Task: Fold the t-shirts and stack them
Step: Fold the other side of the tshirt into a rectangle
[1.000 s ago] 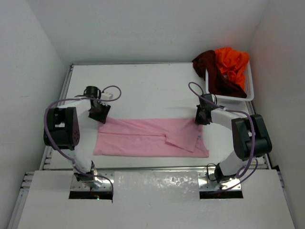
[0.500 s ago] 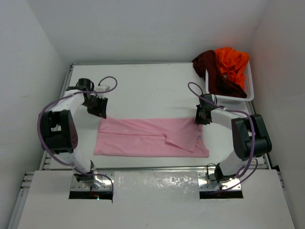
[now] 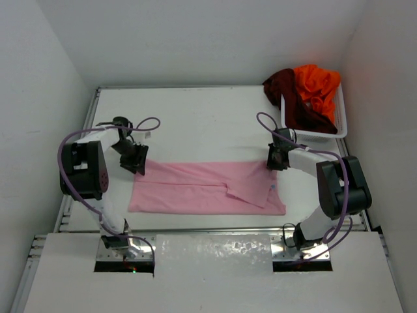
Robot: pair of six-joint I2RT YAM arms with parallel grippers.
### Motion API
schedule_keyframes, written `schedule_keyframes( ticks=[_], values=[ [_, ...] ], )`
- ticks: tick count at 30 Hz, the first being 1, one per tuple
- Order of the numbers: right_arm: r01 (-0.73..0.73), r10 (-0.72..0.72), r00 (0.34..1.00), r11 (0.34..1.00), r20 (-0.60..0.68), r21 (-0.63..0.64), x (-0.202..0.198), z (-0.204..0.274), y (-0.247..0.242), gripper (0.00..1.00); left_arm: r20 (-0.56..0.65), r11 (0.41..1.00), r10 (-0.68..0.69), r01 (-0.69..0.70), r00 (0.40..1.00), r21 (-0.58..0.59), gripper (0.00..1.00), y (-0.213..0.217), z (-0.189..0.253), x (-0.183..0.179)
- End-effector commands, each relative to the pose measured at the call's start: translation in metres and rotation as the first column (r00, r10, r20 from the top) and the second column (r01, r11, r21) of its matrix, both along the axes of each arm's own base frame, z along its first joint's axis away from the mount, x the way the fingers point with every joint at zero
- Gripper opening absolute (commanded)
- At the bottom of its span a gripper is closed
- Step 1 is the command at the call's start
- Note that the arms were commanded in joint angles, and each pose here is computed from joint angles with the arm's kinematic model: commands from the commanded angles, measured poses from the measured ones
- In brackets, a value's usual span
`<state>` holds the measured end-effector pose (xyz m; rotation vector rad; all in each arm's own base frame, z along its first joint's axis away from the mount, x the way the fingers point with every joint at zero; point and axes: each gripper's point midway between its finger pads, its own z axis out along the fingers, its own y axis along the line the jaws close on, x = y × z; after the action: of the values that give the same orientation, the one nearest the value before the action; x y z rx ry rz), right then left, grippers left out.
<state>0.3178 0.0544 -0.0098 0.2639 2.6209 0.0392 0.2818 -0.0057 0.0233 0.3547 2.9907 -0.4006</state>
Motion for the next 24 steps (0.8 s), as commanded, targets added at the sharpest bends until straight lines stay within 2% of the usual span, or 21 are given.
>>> schedule_keyframes(
  ticks=[1, 3, 5, 8, 9, 10, 15, 19, 22, 24],
  values=[
    [0.000, -0.001, 1.000, 1.000, -0.031, -0.028, -0.009, -0.006, -0.007, 0.16, 0.064, 0.997, 0.027, -0.031, 0.998, 0.065, 0.41, 0.011, 0.008, 0.011],
    [-0.002, 0.001, 0.999, 1.000, -0.034, -0.028, -0.009, -0.007, -0.007, 0.16, 0.094, 0.994, 0.037, -0.046, 0.995, 0.096, 0.41, 0.017, 0.012, 0.019],
    [-0.004, 0.003, 0.999, 1.000, -0.038, -0.028, -0.010, -0.008, -0.007, 0.16, 0.094, 0.999, 0.030, -0.033, 0.995, 0.037, 0.40, 0.007, 0.013, 0.021],
    [-0.001, -0.001, 0.999, 0.999, -0.032, -0.034, -0.009, -0.006, -0.008, 0.16, 0.058, 1.000, 0.017, -0.016, 0.998, -0.015, 0.24, -0.004, 0.009, 0.016],
    [-0.001, 0.000, 1.000, 0.999, -0.030, -0.035, -0.009, -0.005, -0.008, 0.16, 0.047, 0.999, 0.013, -0.011, 0.999, -0.034, 0.04, -0.008, 0.006, 0.011],
    [-0.001, 0.000, 1.000, 0.999, -0.030, -0.036, -0.009, -0.004, -0.009, 0.16, 0.038, 0.999, 0.010, -0.008, 0.999, -0.042, 0.00, -0.010, 0.005, 0.008],
    [-0.001, 0.000, 1.000, 0.999, -0.029, -0.036, -0.009, -0.003, -0.009, 0.16, -0.027, 0.998, -0.027, 0.025, 0.999, -0.064, 0.00, -0.013, -0.003, -0.010],
    [-0.003, 0.001, 1.000, 0.999, -0.031, -0.033, -0.009, -0.003, -0.008, 0.16, 0.111, 0.998, -0.036, 0.043, 0.993, -0.054, 0.00, -0.011, 0.030, 0.012],
    [-0.001, -0.001, 0.999, 0.999, -0.044, -0.040, -0.011, -0.007, -0.009, 0.15, 0.266, 0.990, -0.122, 0.136, 0.956, -0.032, 0.00, -0.011, 0.061, 0.025],
    [0.001, -0.003, 0.999, 0.999, -0.053, -0.039, -0.013, -0.009, -0.009, 0.15, 0.307, 0.969, -0.239, 0.246, 0.921, 0.017, 0.00, -0.008, 0.056, 0.009]
  ],
)
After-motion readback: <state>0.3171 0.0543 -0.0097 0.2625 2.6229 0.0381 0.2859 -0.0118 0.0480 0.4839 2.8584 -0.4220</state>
